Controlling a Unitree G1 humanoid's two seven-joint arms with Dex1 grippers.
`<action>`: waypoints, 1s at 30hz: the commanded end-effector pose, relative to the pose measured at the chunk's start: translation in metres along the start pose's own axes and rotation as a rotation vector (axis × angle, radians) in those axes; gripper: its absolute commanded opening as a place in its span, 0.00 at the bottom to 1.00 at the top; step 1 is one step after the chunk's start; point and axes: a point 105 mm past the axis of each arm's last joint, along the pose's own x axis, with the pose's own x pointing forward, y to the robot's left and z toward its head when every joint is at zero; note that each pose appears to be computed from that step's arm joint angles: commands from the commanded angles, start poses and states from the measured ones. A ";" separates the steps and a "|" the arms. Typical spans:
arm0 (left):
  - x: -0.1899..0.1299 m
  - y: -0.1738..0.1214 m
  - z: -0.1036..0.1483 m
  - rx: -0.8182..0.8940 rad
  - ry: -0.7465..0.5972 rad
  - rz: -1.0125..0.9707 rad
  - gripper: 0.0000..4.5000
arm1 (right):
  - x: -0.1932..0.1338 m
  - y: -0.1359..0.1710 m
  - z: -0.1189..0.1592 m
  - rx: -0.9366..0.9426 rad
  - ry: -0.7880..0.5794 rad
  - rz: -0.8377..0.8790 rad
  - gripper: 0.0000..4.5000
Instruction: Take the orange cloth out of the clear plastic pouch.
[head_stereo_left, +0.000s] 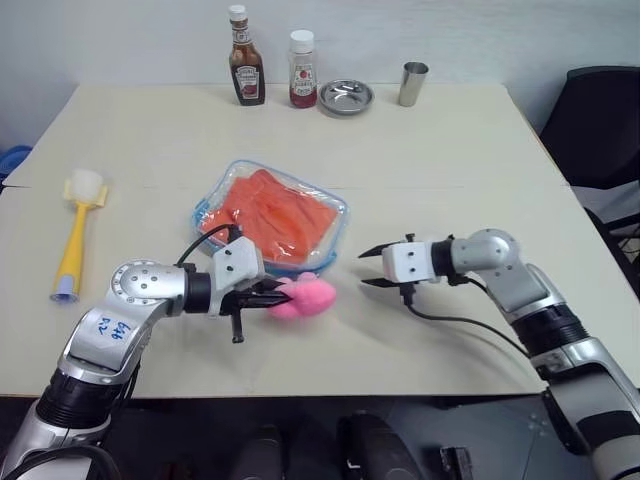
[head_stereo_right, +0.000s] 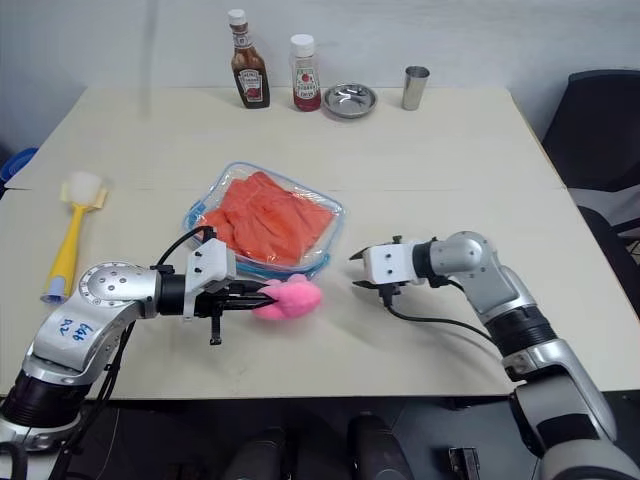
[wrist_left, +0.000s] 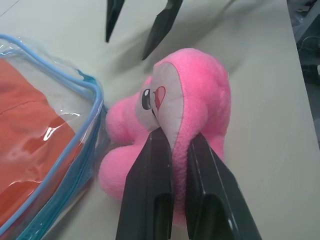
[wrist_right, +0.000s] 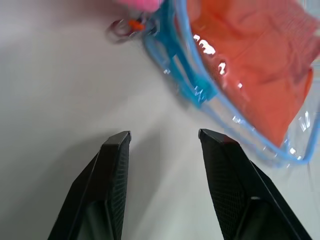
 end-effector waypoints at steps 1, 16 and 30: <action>-0.003 -0.003 0.006 0.023 -0.008 -0.006 0.00 | 0.008 -0.016 0.013 -0.046 -0.027 -0.050 0.50; -0.006 -0.001 0.007 0.020 -0.001 0.017 0.00 | 0.053 -0.027 0.032 -0.094 -0.080 -0.054 0.46; -0.042 0.014 -0.017 -0.074 0.053 0.149 0.00 | 0.025 -0.030 0.016 -0.131 -0.032 -0.042 0.00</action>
